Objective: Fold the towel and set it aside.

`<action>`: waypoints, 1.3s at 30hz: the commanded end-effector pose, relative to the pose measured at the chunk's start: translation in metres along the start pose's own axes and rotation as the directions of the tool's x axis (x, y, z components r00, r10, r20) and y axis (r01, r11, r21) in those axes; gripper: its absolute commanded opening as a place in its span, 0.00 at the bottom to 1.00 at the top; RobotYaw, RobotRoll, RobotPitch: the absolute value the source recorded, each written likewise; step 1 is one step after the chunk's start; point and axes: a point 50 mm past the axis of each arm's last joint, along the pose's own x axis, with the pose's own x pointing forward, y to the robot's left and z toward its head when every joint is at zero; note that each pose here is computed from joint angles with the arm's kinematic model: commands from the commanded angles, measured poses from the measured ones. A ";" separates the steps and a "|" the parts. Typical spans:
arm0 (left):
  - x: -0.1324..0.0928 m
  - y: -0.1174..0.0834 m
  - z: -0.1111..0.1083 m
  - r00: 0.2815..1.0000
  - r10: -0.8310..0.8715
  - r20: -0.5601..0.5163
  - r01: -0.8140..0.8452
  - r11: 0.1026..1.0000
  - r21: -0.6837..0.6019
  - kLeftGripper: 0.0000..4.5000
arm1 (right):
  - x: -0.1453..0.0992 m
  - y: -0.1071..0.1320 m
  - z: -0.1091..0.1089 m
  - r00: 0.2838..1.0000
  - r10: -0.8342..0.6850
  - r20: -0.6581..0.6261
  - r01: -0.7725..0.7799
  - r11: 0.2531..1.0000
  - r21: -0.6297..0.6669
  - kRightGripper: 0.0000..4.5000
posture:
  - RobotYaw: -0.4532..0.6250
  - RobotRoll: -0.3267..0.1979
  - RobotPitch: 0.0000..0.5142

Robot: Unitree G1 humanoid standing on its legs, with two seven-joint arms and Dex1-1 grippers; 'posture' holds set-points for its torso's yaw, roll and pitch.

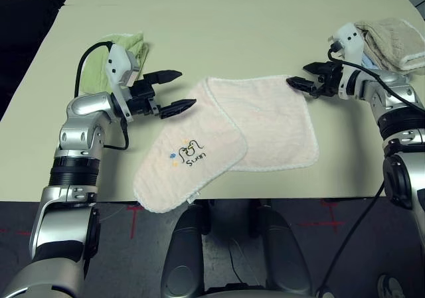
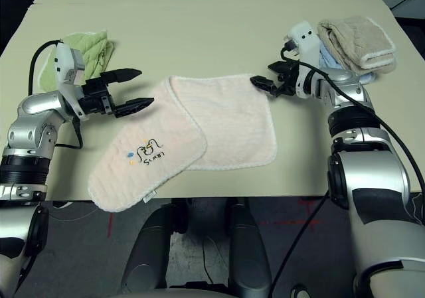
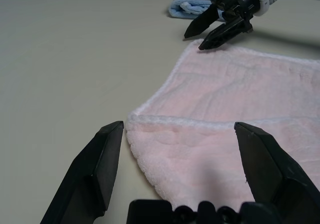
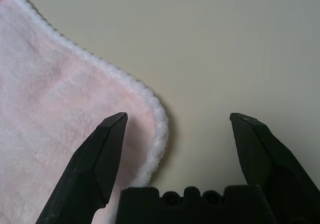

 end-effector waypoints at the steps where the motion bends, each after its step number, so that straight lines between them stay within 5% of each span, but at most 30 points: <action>1: -0.001 -0.005 -0.004 1.000 -0.010 0.002 0.010 1.000 -0.016 1.00 | -0.001 0.000 -0.005 0.999 0.024 -0.036 -0.023 1.000 0.010 0.99 | 0.43 0.62 0.57; 5: 0.000 -0.006 -0.004 1.000 -0.009 0.002 0.009 1.000 -0.018 1.00 | -0.001 0.000 -0.005 0.998 0.031 -0.049 -0.031 1.000 0.005 0.86 | 0.43 0.62 0.57; 16: 0.000 -0.007 -0.005 1.000 -0.008 -0.001 0.008 1.000 -0.021 1.00 | -0.004 -0.001 -0.003 0.998 0.044 -0.050 -0.044 0.999 -0.007 0.01 | 0.43 0.62 0.57; 22: 0.000 -0.007 -0.006 1.000 -0.004 -0.006 0.003 1.000 -0.028 1.00 | -0.009 -0.006 0.017 0.999 0.033 0.027 -0.032 0.999 -0.022 0.01 | 0.43 0.62 0.57; 26: 0.000 -0.008 -0.006 1.000 0.000 -0.005 0.000 1.000 -0.031 1.00 | -0.008 -0.002 0.040 0.978 0.068 0.195 -0.052 0.995 -0.086 0.01 | 0.43 0.62 0.57; 30: 0.002 -0.009 -0.008 1.000 0.004 -0.002 -0.004 0.999 -0.033 1.00 | -0.007 0.002 0.073 0.904 0.057 0.423 -0.012 0.994 -0.108 0.01 | 0.42 0.62 0.56; 39: 0.012 -0.011 -0.010 1.000 0.013 0.024 -0.012 0.998 -0.057 1.00 | -0.015 0.020 0.131 0.707 0.152 0.691 -0.032 0.982 -0.184 0.01 | 0.42 0.62 0.56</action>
